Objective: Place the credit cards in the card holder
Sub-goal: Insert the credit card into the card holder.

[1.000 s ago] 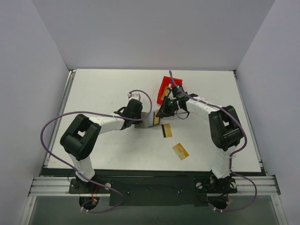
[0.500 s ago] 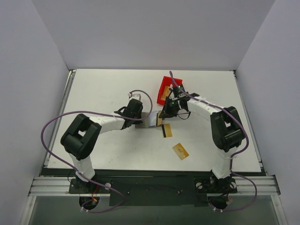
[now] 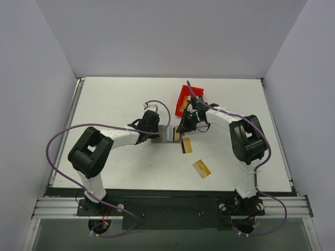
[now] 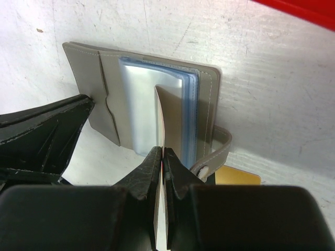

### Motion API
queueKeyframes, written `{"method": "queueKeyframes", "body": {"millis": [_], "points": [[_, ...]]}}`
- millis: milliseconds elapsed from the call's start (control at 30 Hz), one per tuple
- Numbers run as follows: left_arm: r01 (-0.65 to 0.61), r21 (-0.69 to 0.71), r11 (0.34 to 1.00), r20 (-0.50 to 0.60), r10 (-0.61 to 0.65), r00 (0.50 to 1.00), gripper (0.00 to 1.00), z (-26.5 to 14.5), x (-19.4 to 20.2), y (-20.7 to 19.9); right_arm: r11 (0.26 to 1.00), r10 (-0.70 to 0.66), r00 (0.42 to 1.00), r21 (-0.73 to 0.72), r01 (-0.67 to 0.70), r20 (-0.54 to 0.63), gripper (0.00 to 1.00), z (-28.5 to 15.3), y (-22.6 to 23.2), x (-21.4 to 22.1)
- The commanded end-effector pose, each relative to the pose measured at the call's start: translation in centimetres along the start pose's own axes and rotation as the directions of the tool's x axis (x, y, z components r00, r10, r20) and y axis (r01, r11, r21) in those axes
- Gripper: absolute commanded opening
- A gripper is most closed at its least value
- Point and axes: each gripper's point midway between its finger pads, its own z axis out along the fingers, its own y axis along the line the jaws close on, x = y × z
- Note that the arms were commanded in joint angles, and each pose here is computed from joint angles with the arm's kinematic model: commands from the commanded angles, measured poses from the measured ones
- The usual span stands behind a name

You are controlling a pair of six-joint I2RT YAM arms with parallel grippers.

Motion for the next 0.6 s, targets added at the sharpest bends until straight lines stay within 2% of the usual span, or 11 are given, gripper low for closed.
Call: {"method": "queueKeyframes", "body": {"millis": [0, 367, 567], "points": [[0.005, 0.047, 0.999, 0.030, -0.006, 1.000, 0.00, 0.2, -1.3, -1.5, 1.000, 0.002, 1.000, 0.029, -0.001, -0.031, 0.00, 0.9, -0.2, 0.6], [0.007, 0.065, 0.998, 0.027, -0.009, 1.000, 0.00, 0.3, -1.4, -1.9, 1.000, 0.007, 0.998, -0.002, -0.007, -0.061, 0.00, 2.2, 0.3, 1.1], [-0.008, 0.227, 0.974, 0.099, -0.015, 0.995, 0.00, -1.2, -3.7, -5.3, 1.000, 0.010, 0.997, 0.008, -0.009, -0.070, 0.00, 2.6, -0.2, 1.4]]}}
